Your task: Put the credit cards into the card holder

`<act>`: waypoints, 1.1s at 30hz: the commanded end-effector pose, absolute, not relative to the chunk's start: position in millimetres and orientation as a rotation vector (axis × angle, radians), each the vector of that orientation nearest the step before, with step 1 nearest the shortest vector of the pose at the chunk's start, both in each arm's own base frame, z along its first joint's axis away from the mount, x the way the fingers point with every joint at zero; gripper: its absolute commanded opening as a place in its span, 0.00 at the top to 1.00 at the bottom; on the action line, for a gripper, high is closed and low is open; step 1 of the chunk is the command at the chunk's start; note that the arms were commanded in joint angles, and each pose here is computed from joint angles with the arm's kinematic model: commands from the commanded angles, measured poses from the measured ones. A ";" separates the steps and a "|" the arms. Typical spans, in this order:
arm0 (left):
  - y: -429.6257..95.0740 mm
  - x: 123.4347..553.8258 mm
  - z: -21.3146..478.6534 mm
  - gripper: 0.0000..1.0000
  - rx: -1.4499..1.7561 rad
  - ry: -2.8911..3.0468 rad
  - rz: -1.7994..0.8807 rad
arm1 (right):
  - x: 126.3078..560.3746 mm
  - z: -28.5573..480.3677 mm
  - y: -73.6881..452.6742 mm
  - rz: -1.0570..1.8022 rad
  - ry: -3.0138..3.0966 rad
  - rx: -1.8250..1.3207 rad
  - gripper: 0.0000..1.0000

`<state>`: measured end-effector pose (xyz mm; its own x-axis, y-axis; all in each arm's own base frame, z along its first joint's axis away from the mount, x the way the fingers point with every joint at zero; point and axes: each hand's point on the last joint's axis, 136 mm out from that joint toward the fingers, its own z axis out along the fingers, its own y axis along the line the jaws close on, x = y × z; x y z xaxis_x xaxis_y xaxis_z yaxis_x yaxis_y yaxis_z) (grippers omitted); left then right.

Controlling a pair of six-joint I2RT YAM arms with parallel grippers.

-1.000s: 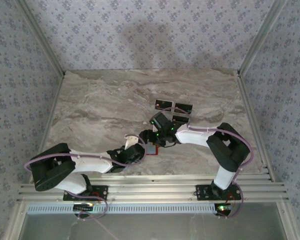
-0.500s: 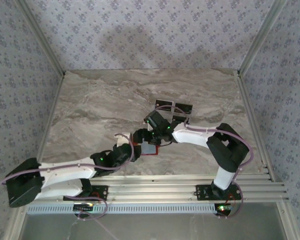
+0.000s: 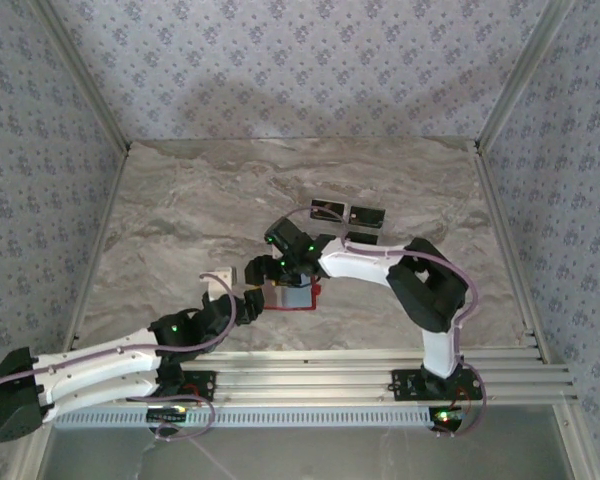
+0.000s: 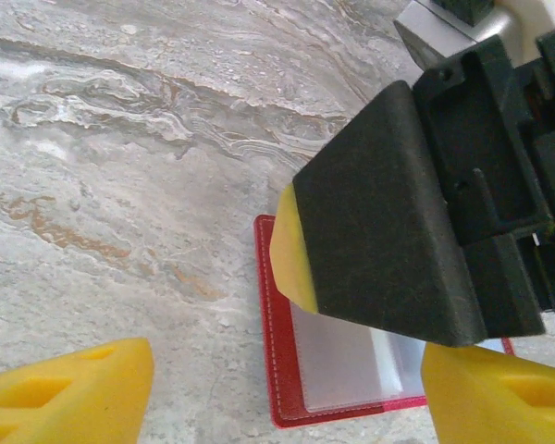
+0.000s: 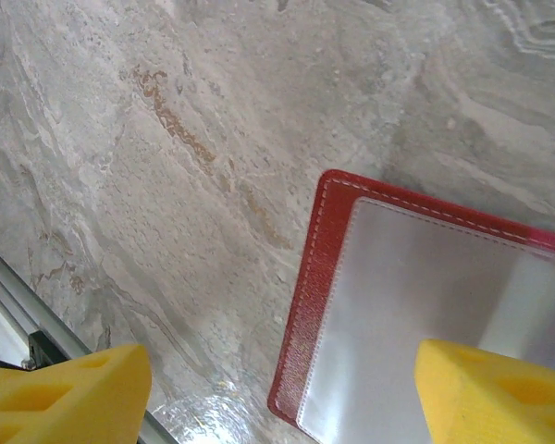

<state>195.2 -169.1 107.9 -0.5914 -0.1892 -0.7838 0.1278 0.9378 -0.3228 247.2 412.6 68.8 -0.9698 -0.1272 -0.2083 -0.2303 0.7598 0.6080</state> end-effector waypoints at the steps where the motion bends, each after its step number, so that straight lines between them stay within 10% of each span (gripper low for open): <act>1: -162.2 196.7 112.4 0.20 -0.070 2.157 -0.399 | 242.7 56.7 414.4 0.970 2.857 -0.296 0.22; 17: -159.4 211.6 126.7 0.04 -0.104 2.228 -0.383 | 269.2 124.3 401.3 1.076 2.729 -0.306 0.22; 33: -209.4 301.1 167.1 0.00 -0.048 2.339 -0.494 | 368.5 201.3 190.7 0.847 2.471 0.195 0.22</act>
<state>283.4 -182.7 147.0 -0.7360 -0.2031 -0.6458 0.0163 0.9483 -0.3169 367.1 225.8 196.9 -0.8764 0.2521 -0.4103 -0.0747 0.7705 0.6330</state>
